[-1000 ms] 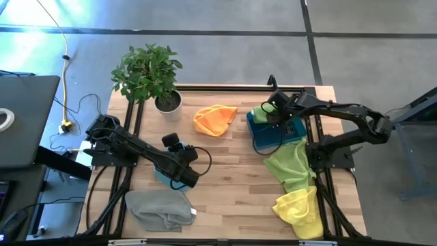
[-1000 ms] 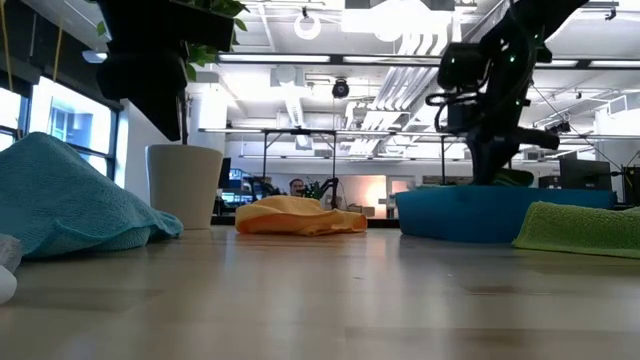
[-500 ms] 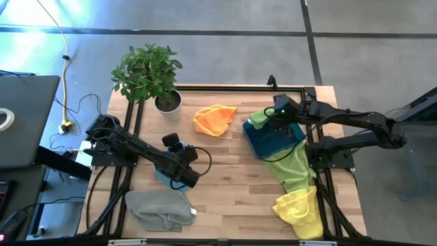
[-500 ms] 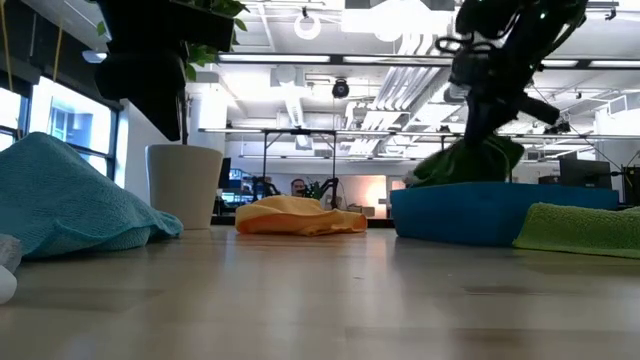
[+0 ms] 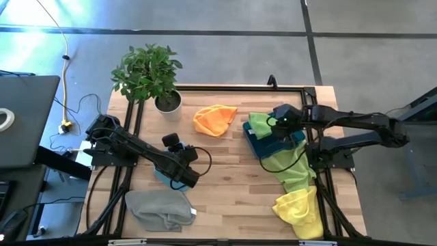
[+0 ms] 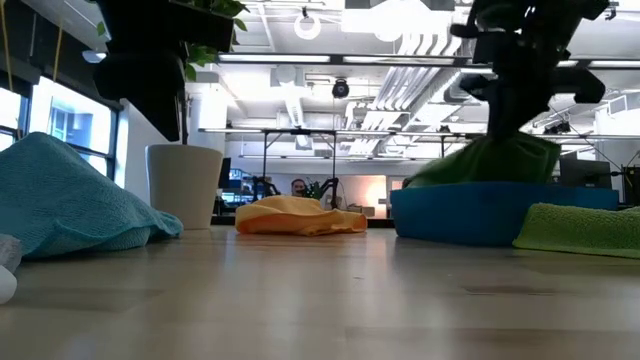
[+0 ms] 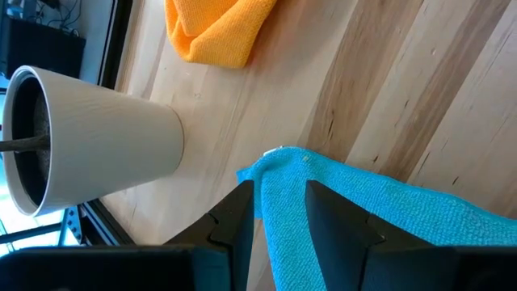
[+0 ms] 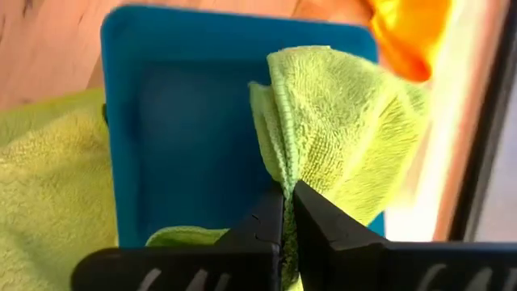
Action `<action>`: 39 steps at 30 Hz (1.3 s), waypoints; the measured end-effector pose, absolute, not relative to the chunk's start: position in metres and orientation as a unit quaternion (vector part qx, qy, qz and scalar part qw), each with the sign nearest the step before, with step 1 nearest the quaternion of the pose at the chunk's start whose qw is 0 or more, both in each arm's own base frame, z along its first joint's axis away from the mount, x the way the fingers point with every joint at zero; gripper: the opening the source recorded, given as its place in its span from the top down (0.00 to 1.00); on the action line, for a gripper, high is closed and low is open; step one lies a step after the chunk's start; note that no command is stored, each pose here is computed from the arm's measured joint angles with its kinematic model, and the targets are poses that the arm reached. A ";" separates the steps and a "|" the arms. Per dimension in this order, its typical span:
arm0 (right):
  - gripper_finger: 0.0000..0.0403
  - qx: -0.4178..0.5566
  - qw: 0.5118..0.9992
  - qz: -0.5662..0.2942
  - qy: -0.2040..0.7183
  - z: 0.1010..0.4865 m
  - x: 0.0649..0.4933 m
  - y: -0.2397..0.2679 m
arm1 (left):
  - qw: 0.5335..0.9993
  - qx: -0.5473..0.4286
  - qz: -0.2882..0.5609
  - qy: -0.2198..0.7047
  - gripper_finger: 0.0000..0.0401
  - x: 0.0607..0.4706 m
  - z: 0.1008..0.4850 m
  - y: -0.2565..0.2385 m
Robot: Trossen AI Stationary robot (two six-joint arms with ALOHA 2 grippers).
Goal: Fold microfiber towels
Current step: Put the green microfiber cloth into the blue bin
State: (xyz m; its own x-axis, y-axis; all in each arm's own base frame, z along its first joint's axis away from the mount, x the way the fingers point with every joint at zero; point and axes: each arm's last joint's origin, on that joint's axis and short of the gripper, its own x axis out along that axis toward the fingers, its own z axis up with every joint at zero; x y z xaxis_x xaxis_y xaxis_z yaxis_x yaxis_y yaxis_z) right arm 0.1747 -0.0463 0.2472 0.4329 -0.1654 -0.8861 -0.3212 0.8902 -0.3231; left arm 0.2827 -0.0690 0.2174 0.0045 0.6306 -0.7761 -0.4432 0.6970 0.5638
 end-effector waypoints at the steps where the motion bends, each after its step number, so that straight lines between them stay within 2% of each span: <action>1: 1.00 -0.228 0.811 0.052 0.537 0.244 0.175 -0.046 | 0.704 0.079 0.381 0.594 0.74 0.283 0.217 -0.069; 14: 0.99 -0.204 0.760 0.085 0.611 0.202 0.180 -0.047 | 0.704 0.078 0.381 0.594 0.74 0.283 0.217 -0.069; 21: 0.90 -0.212 0.741 0.072 0.633 0.195 0.184 -0.050 | 0.704 0.078 0.382 0.593 0.74 0.283 0.217 -0.069; 28: 0.81 -0.210 0.722 0.003 0.660 0.196 0.180 -0.052 | 0.704 0.079 0.381 0.594 0.74 0.283 0.217 -0.069; 39: 0.71 -0.157 0.728 -0.029 0.666 0.195 0.178 -0.051 | 0.703 0.088 0.373 0.599 0.74 0.283 0.217 -0.069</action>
State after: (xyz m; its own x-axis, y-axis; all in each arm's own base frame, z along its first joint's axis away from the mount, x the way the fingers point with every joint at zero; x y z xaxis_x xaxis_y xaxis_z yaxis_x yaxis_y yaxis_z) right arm 0.1779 -0.0514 0.1954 0.1102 -0.2514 -0.9616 -0.1667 0.9491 -0.2672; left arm 0.2826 -0.0690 0.2174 0.0041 0.6301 -0.7765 -0.4189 0.7062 0.5708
